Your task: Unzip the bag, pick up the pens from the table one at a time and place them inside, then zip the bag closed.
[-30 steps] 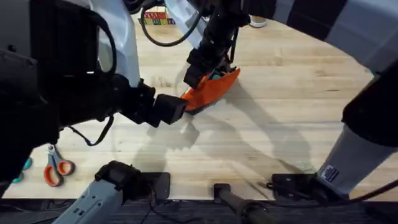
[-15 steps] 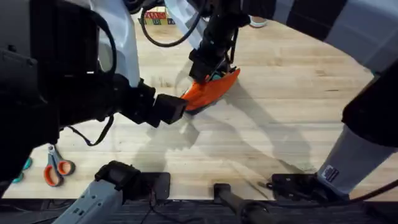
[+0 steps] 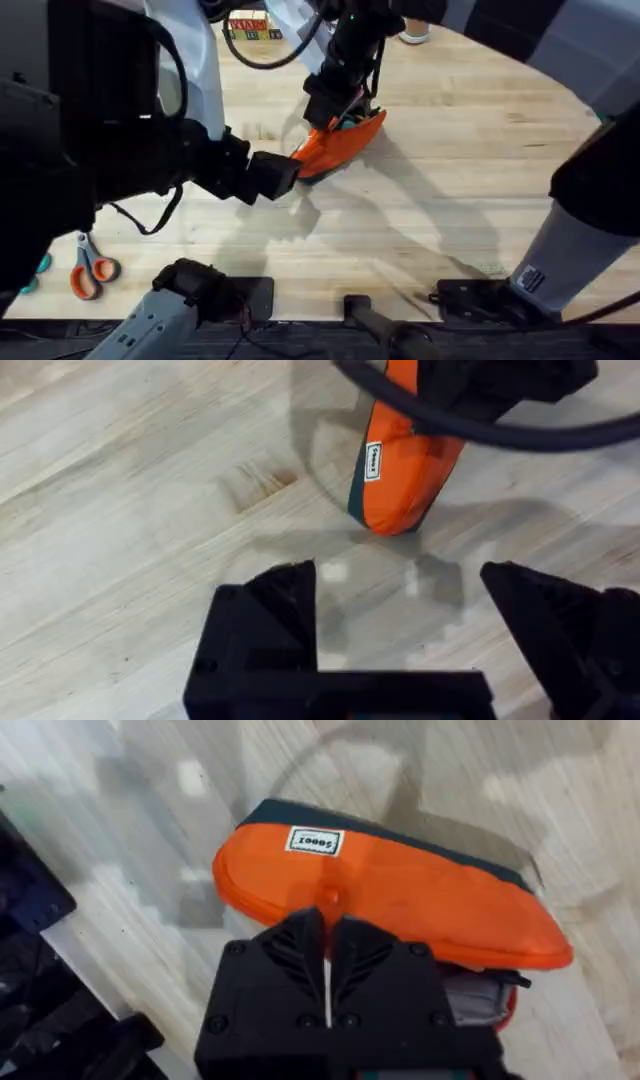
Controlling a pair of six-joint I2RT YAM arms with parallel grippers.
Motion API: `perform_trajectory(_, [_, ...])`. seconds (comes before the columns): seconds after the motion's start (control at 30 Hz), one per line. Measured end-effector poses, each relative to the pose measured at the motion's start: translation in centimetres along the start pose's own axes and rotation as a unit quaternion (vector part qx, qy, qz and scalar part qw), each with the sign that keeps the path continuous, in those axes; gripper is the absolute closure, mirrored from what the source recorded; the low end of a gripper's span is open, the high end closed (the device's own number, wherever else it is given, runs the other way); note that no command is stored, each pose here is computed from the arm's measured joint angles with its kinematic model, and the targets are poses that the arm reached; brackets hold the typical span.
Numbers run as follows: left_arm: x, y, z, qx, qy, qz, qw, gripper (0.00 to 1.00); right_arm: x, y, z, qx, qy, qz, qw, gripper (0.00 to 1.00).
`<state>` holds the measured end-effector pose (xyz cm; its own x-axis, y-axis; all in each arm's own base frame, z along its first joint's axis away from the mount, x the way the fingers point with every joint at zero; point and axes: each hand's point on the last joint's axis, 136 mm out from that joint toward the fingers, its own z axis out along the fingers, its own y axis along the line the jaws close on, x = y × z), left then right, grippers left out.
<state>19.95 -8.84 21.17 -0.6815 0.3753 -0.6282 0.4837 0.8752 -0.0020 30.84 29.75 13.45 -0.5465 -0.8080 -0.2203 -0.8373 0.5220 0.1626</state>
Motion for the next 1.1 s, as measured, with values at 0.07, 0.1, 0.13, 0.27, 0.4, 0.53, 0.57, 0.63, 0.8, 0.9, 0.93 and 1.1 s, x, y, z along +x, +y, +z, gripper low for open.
perform_trajectory(0.07, [0.2, 0.0, 0.0, 0.001, 0.005, -0.001, 1.000, 0.008, -0.1, -0.1, -0.4, 0.006, -0.001, -0.001, 1.000, 0.971])
perform_trajectory(0.1, [0.4, -0.1, 0.0, 0.001, 0.008, -0.001, 1.000, 0.007, -0.1, -0.1, -0.6, 0.009, 0.000, -0.001, 1.000, 0.971])
perform_trajectory(0.13, [0.5, -0.1, 0.0, 0.001, 0.010, -0.001, 1.000, 0.007, -0.2, -0.2, -0.6, 0.011, 0.000, -0.002, 1.000, 0.971])
perform_trajectory(0.27, [0.8, -0.1, 0.0, 0.002, 0.017, -0.002, 1.000, 0.007, -0.2, -0.4, -0.8, 0.018, 0.000, -0.001, 1.000, 0.970])
perform_trajectory(0.4, [1.1, -0.1, 0.0, 0.003, 0.022, -0.002, 1.000, 0.008, -0.1, -0.5, -0.9, 0.020, 0.002, 0.000, 1.000, 0.970])
perform_trajectory(0.53, [1.1, -0.2, 0.0, 0.003, 0.022, -0.002, 1.000, 0.007, -0.1, -0.5, -0.9, 0.021, 0.004, 0.000, 1.000, 0.970])
perform_trajectory(0.57, [1.1, -0.1, 0.0, 0.003, 0.022, -0.002, 1.000, 0.007, -0.1, -0.5, -0.9, 0.021, 0.003, 0.000, 1.000, 0.970])
perform_trajectory(0.63, [1.0, -0.1, 0.0, 0.003, 0.021, -0.002, 1.000, 0.007, -0.1, -0.5, -0.9, 0.021, 0.003, 0.000, 1.000, 0.970])
perform_trajectory(0.8, [0.9, -0.1, 0.0, 0.003, 0.019, -0.002, 1.000, 0.007, -0.1, -0.5, -0.9, 0.022, 0.003, 0.000, 1.000, 0.970])
perform_trajectory(0.9, [0.7, -0.2, 0.4, 0.006, 0.012, 0.004, 1.000, 0.006, -0.1, -0.5, -0.9, 0.022, 0.003, 0.000, 1.000, 0.970])
perform_trajectory(0.93, [0.6, -0.3, 0.6, 0.011, 0.008, 0.007, 1.000, 0.007, -0.1, -0.5, -0.9, 0.022, 0.003, 0.000, 1.000, 0.970])
perform_trajectory(1.1, [-0.2, -1.0, 1.4, 0.033, -0.015, 0.022, 0.999, 0.007, -0.1, -0.5, -0.9, 0.022, 0.003, 0.000, 1.000, 0.970])
